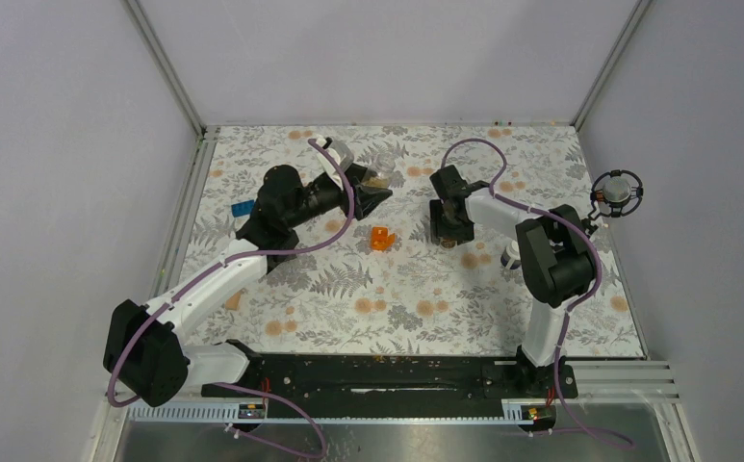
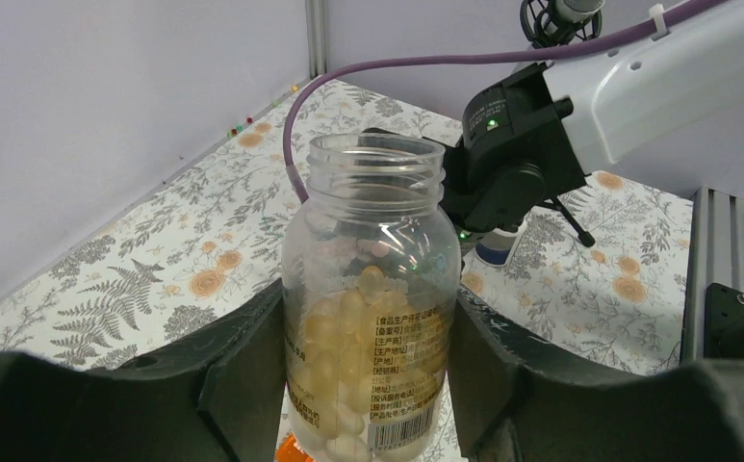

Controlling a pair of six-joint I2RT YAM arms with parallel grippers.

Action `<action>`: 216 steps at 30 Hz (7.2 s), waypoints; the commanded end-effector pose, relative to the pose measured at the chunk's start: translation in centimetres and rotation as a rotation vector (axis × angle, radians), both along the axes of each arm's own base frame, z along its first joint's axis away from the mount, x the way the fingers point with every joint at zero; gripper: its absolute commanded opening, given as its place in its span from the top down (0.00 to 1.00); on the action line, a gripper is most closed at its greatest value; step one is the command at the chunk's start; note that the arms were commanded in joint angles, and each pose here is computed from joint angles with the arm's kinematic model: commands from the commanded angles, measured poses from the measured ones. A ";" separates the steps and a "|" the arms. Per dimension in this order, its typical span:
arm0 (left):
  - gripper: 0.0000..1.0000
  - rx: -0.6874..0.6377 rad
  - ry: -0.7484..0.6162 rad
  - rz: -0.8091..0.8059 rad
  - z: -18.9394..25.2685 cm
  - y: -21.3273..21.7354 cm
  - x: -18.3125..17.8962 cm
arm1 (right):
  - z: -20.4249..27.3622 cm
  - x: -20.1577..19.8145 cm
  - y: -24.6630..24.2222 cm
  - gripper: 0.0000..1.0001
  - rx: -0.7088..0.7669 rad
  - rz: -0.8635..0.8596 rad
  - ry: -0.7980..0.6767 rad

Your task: Sort the pills into containers

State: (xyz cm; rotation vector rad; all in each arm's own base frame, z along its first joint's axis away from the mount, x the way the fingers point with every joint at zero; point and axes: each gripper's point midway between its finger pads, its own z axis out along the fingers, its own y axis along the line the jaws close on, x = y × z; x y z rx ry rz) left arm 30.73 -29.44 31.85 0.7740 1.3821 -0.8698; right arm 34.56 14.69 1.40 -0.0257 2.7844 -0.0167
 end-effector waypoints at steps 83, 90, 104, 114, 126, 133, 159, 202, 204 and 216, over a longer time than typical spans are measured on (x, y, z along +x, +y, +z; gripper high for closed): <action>1.00 0.440 -0.210 -0.291 -1.9 -3.0 -2.5 | 30.8 -7.4 12.6 0.61 0.920 0.713 -0.283; 1.00 0.463 -0.222 -0.294 -2.1 -3.4 -2.5 | 30.5 -7.3 12.7 0.61 0.910 0.699 -0.271; 1.00 0.305 -0.319 -0.146 0.6 -4.8 -0.8 | 28.6 -5.9 13.6 0.56 0.897 0.540 -0.209; 1.00 0.179 -0.328 -0.054 2.2 -5.9 0.5 | 25.5 -3.4 12.1 0.54 0.703 0.238 -0.152; 1.00 0.164 -0.210 -0.072 -1.5 -5.0 -1.1 | 31.0 -3.1 12.5 0.16 0.827 0.236 -0.280; 1.00 0.136 -0.175 -0.095 -1.9 -4.5 -2.0 | 33.4 -3.3 11.2 0.01 0.854 0.301 -0.381; 1.00 0.122 -0.178 -0.183 -0.4 -3.6 -2.7 | 31.4 -4.7 12.3 0.39 0.828 0.576 -0.370; 1.00 0.097 -0.171 -0.180 -0.3 -3.1 -2.2 | 28.6 1.8 8.0 0.33 0.652 0.099 -0.335; 1.00 0.101 -0.166 -0.180 -0.5 -3.1 -2.1 | 30.0 1.5 8.1 0.22 0.698 0.130 -0.378; 1.00 0.108 -0.168 -0.196 -0.4 -3.2 -2.0 | 33.9 -4.0 12.6 0.01 0.935 0.630 -0.452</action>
